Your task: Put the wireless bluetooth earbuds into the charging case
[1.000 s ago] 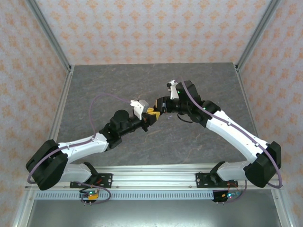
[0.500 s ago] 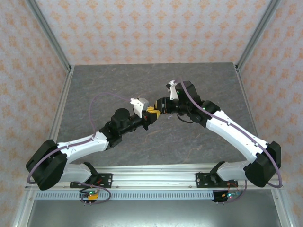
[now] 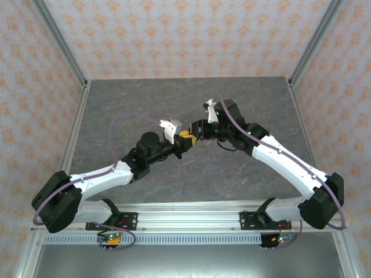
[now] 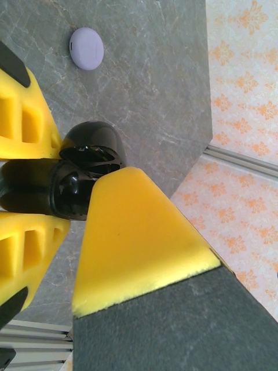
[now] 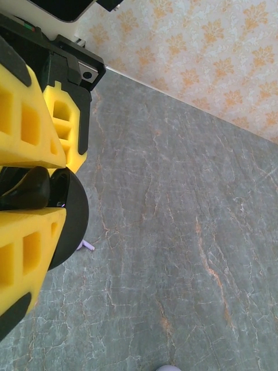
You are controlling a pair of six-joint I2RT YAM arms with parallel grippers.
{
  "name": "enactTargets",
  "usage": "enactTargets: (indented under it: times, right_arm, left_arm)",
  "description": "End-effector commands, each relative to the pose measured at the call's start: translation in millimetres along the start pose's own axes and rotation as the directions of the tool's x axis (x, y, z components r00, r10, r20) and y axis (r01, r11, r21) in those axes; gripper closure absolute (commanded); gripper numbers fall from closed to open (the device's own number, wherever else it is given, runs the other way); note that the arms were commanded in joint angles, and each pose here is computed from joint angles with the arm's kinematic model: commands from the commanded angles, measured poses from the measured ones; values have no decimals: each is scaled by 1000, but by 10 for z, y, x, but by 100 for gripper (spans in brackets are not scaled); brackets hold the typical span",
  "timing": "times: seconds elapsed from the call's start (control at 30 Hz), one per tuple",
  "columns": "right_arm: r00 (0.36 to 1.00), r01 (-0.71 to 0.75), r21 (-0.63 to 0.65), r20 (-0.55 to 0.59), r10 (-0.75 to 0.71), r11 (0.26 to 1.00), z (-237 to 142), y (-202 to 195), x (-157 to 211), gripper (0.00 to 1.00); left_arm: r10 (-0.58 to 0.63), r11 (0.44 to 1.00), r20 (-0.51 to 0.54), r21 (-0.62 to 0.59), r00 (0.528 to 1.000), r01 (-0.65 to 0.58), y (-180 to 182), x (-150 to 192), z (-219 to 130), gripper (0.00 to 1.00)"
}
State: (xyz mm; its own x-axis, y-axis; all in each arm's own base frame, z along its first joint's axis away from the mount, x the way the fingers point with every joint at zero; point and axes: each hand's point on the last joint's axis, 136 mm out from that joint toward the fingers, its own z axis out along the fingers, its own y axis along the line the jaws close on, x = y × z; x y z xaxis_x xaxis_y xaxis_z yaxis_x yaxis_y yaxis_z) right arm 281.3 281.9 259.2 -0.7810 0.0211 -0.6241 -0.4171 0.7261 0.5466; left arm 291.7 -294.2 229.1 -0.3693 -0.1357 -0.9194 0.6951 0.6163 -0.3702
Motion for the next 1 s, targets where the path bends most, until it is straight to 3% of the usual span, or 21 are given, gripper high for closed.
enactTargets:
  times: [0.0,0.43,0.63,0.83,0.97]
  right_arm:
    - [999,25,4,-26,-24,1000,0,11,60,74]
    - [1000,22,4,0,-21,1000,-106,61,-7,64]
    - [996,-12,47,91,8,999,-260,34,-172,61]
    - [997,-42,30,71,40,999,-254,76,-168,63]
    - [997,-57,58,53,54,997,-216,28,-145,71]
  left_arm:
    - [9,1000,53,8,999,-9,-81,-230,-14,94]
    - [55,998,45,15,997,-56,-104,-205,-64,94]
    - [213,975,-5,72,977,-212,-223,-27,-139,94]
    - [317,947,-67,70,946,-312,-219,75,-172,94]
    - [340,940,-84,73,937,-334,-212,100,-168,94]
